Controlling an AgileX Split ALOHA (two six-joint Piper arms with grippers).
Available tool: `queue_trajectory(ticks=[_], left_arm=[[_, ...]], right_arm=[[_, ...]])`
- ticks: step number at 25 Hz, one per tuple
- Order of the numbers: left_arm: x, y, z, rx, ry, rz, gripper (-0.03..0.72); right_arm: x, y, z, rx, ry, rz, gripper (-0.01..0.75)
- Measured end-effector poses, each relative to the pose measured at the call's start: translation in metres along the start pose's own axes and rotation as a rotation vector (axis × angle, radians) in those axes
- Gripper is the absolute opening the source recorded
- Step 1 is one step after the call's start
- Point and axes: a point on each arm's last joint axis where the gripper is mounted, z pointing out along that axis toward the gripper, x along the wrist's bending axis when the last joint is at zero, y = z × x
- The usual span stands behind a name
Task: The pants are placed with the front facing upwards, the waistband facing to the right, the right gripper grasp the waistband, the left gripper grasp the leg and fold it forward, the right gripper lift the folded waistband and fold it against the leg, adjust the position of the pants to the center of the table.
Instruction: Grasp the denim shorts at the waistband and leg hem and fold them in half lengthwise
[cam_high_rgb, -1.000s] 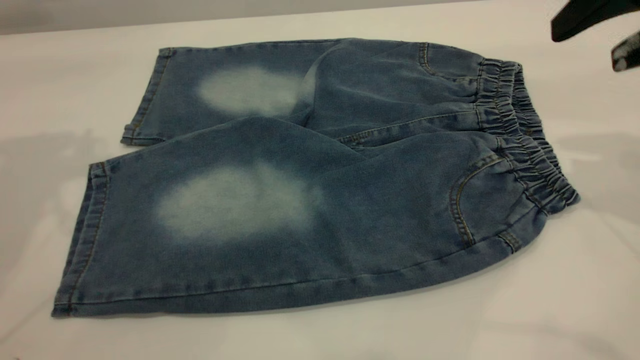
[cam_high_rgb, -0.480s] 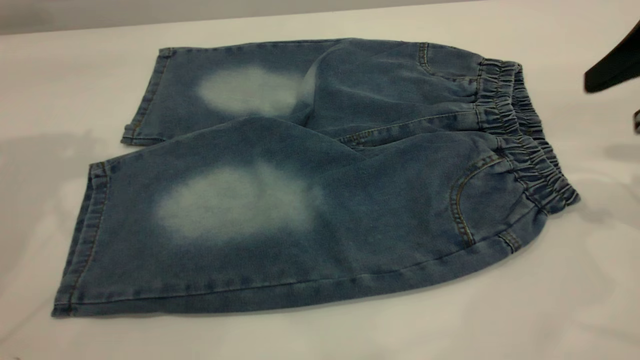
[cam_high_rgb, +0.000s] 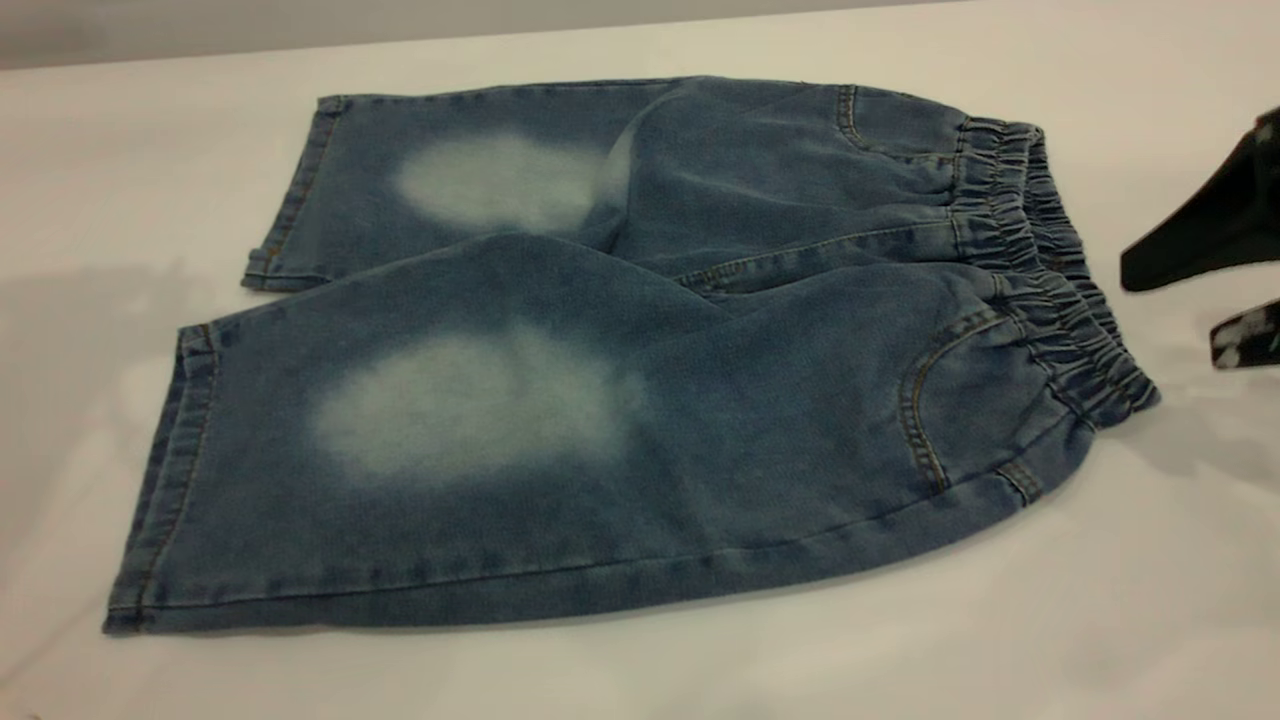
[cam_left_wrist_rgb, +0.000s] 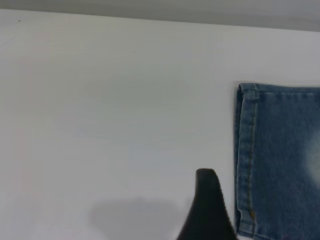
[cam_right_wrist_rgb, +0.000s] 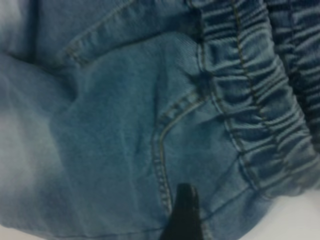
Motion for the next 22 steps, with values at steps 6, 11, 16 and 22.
queue_trajectory(ticks=[6, 11, 16, 22], left_arm=[[0.0, -0.001, 0.0, 0.008, 0.0, 0.0, 0.475], [0.0, -0.001, 0.0, 0.008, 0.0, -0.001, 0.475], [0.0, -0.001, 0.0, 0.008, 0.0, -0.001, 0.475], [0.0, -0.001, 0.0, 0.008, 0.0, -0.001, 0.475]], right_arm=[[-0.013, -0.005, 0.016, 0.03, 0.003, 0.025, 0.554], [-0.019, -0.007, 0.023, 0.03, 0.01, 0.018, 0.554], [-0.025, -0.009, 0.03, 0.021, 0.013, 0.019, 0.554], [-0.026, -0.01, 0.039, 0.007, 0.083, 0.104, 0.552]])
